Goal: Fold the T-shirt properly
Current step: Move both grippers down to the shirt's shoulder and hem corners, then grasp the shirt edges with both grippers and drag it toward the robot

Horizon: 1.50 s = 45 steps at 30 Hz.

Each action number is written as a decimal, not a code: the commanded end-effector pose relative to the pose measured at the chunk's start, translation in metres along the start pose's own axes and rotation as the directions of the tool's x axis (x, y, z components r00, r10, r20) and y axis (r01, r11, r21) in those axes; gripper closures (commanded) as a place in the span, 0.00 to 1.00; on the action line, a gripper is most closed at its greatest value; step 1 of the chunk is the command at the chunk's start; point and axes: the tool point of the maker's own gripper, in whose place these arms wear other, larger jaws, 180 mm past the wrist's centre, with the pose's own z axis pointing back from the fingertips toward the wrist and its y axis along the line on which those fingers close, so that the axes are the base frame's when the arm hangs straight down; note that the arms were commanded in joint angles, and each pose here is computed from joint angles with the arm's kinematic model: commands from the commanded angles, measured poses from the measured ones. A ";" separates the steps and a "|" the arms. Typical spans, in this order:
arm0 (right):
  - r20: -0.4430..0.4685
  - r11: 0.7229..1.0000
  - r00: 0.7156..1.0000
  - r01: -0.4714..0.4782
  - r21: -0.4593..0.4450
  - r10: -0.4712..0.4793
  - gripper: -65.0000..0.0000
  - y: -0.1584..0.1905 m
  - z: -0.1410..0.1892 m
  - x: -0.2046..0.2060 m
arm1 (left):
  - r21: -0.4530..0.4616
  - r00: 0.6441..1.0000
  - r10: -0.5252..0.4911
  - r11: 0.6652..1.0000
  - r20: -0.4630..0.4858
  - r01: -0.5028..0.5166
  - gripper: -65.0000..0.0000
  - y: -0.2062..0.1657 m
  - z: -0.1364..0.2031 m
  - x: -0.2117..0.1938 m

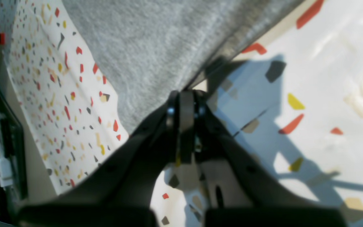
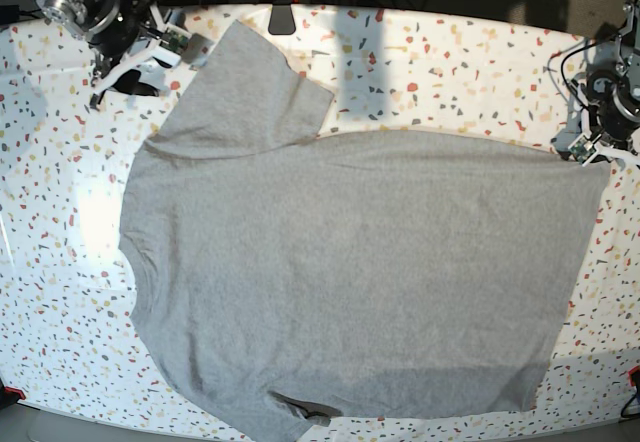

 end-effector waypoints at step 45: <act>-0.027 0.997 0.997 0.076 -0.011 -0.077 1.00 -0.024 -0.060 0.006 | -0.075 0.930 0.355 0.934 0.098 -0.348 1.00 -0.001 0.008 0.016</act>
